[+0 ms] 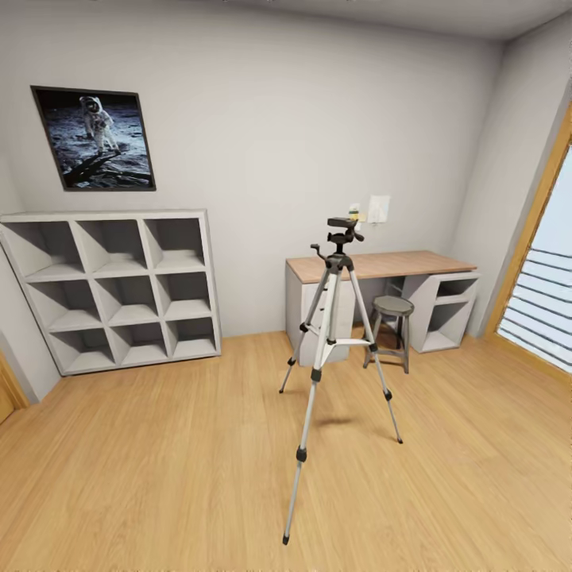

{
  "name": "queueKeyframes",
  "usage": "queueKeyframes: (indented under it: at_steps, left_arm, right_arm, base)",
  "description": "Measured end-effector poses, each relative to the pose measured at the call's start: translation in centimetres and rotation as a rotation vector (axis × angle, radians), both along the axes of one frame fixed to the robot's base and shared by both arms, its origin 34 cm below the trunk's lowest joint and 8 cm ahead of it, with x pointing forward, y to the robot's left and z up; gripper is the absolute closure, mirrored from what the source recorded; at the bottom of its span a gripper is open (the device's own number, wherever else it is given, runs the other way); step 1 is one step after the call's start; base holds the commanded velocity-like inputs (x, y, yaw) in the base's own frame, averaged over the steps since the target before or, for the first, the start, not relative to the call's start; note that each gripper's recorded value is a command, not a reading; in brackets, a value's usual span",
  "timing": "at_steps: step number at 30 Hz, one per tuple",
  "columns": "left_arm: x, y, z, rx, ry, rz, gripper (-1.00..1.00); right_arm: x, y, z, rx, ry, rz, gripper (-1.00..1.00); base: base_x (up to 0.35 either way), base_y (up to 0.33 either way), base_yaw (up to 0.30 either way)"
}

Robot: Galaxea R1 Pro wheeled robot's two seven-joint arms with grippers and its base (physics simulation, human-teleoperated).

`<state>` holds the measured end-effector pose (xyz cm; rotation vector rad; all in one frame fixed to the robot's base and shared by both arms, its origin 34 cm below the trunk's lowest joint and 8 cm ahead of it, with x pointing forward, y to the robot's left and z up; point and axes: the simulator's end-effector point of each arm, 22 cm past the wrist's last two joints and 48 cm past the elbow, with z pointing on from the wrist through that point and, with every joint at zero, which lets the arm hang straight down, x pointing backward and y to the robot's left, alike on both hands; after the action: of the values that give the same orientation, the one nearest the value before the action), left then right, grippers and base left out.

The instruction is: Attach the digital camera to the camera tripod in the bedroom.

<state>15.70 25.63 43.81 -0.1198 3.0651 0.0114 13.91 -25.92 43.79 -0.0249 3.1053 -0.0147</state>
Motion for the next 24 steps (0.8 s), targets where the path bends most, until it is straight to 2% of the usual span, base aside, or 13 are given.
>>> queueKeyframes:
  at_steps: [13,24]
  left_arm:
    - [-0.03,0.00,0.00,0.000,0.000,0.000,-1.00]
    - [0.00,0.00,0.00,0.000,0.000,0.000,-1.00]
  right_arm:
    - [0.03,0.00,0.00,0.000,-0.002,-0.001,-1.00]
    - [0.00,-0.02,0.00,0.000,0.000,-0.008,-1.00]
  base:
    - [-0.008,0.000,-0.008]
    - [0.000,0.000,-0.199]
